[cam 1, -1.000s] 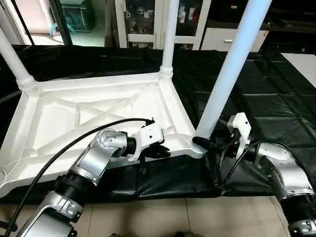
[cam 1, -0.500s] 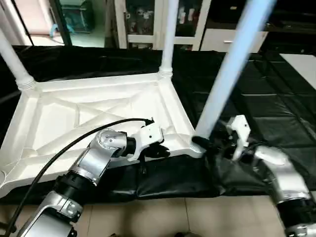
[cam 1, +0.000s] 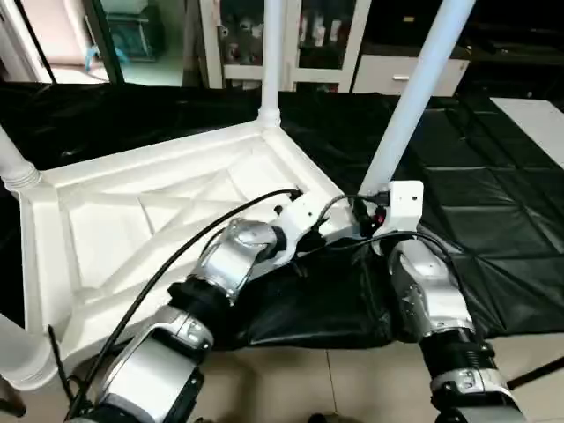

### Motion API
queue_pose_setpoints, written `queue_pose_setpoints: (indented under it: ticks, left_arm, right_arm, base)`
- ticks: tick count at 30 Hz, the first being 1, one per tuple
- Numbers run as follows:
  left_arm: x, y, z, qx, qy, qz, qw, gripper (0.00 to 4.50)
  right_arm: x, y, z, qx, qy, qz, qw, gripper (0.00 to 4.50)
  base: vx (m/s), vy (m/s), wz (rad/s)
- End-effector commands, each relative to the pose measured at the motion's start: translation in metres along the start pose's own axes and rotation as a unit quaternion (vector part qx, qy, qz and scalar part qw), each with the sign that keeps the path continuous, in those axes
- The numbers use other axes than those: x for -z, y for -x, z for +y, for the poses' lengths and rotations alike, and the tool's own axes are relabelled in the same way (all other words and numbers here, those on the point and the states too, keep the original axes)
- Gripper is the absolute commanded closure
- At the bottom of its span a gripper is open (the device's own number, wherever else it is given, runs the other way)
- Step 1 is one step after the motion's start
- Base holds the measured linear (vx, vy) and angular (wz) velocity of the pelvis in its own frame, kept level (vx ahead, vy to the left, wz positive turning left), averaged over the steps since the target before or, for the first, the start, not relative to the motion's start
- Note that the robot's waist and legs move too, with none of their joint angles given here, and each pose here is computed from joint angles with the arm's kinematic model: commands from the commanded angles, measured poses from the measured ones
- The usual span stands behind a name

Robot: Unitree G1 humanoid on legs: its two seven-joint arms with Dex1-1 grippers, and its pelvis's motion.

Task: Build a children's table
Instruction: Rotate leg to tighten

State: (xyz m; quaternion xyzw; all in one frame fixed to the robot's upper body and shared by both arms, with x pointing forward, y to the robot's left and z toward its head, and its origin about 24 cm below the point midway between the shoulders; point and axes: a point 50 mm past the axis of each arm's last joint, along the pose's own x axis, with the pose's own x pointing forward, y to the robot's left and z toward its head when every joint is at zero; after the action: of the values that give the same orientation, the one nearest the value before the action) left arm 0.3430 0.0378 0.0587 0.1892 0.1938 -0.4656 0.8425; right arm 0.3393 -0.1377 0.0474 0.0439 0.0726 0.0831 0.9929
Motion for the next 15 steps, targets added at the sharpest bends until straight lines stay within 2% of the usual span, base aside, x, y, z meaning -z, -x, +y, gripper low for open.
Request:
queue_pose_setpoints:
  ticks: [1,2,3,4,6,11,12,15]
  left_arm:
    - [-0.022,0.002,0.007,-0.030,-0.014,-0.044,0.998,4.50]
    - [-0.019,0.003,0.008,-0.029,-0.015,-0.042,0.999,4.50]
    - [-0.018,0.003,0.009,-0.028,-0.015,-0.041,0.999,4.50]
    - [-0.016,0.004,0.009,-0.023,-0.022,-0.040,0.999,4.50]
    - [-0.014,0.005,0.007,-0.004,-0.038,-0.048,0.998,4.50]
    - [0.007,0.016,-0.006,0.076,-0.072,-0.046,0.993,4.50]
    - [0.008,0.017,-0.007,0.085,-0.073,-0.048,0.992,4.50]
    - [0.017,0.025,-0.010,0.113,-0.082,-0.047,0.989,4.50]
  right_arm:
    - [0.017,0.002,0.023,-0.056,-0.025,0.032,0.998,2.56]
    - [0.014,0.003,0.025,-0.071,-0.035,0.022,0.997,2.21]
    - [0.013,0.003,0.026,-0.075,-0.039,0.017,0.996,2.21]
    - [0.012,0.004,0.027,-0.082,-0.044,0.011,0.996,1.86]
    - [0.010,0.005,0.026,-0.086,-0.042,0.002,0.995,1.83]
    - [-0.003,0.016,0.006,-0.105,-0.010,-0.031,0.994,1.38]
    - [-0.004,0.017,0.004,-0.107,-0.006,-0.032,0.994,1.38]
    - [-0.008,0.025,-0.006,-0.149,0.016,-0.027,0.988,1.00]
  base:
    - [0.000,0.000,0.00]
    - [0.000,0.000,0.00]
    - [0.000,0.000,0.00]
    - [0.000,0.000,0.00]
    - [0.000,0.000,0.00]
    - [0.000,0.000,0.00]
    - [0.000,0.000,0.00]
    - [0.000,0.000,0.00]
